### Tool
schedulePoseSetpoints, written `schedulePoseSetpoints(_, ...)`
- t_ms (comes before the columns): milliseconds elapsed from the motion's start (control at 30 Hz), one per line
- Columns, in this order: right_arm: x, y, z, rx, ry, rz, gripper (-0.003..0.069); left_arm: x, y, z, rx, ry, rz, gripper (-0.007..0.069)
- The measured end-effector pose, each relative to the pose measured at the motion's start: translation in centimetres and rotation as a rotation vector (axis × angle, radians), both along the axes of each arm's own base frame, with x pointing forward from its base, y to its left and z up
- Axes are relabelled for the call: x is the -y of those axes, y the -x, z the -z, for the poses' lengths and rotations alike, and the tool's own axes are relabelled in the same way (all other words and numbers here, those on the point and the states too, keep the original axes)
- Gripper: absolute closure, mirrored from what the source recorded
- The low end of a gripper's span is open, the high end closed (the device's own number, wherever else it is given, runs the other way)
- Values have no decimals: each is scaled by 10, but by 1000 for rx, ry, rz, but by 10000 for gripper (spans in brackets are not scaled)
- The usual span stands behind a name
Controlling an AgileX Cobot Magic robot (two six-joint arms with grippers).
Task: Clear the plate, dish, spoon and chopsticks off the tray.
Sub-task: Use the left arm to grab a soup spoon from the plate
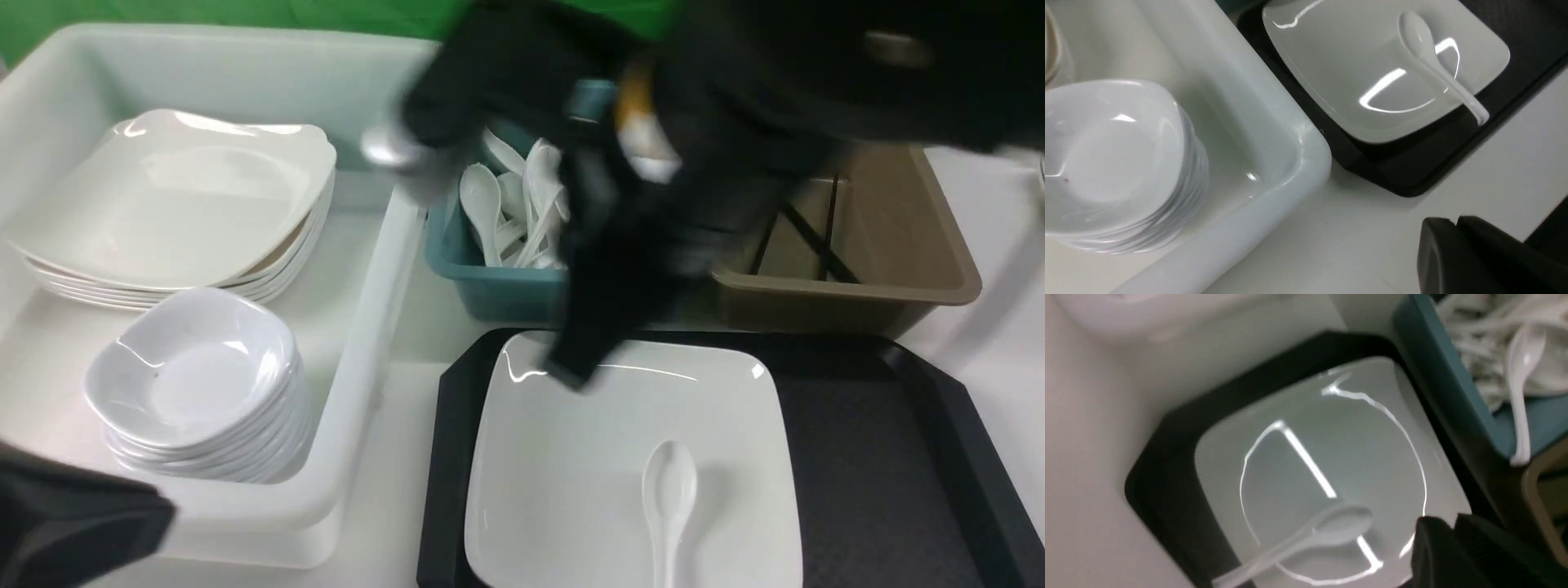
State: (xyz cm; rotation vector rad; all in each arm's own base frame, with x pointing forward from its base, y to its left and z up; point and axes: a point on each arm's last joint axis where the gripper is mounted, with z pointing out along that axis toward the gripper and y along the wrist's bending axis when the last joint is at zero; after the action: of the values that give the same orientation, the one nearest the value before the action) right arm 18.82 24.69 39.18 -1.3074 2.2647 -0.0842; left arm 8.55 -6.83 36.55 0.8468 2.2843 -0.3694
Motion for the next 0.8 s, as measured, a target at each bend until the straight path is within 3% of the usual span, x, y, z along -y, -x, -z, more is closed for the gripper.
schedulePoseSetpoints(167, 60, 31, 12, -33, -24, 143, 566, 25, -35, 18, -100, -36, 15, 605)
schedulePoseSetpoints(267, 107, 60, 28, -43, -61, 243, 566, 53, -68, 39, -163, -15, 55, 601)
schedulePoseSetpoints(433, 151, 90, 41, -29, -162, 317, 561, 98, -112, 82, -275, 29, 94, 599)
schedulePoseSetpoints(500, 161, 97, 45, -24, -185, 325, 559, 112, -118, 91, -301, 19, 113, 599)
schedulePoseSetpoints(667, 189, 114, 52, 25, -265, 326, 552, 191, -124, 124, -391, -65, 195, 593)
schedulePoseSetpoints(800, 199, 119, 51, 74, -295, 297, 546, 234, -127, 135, -414, -129, 190, 559)
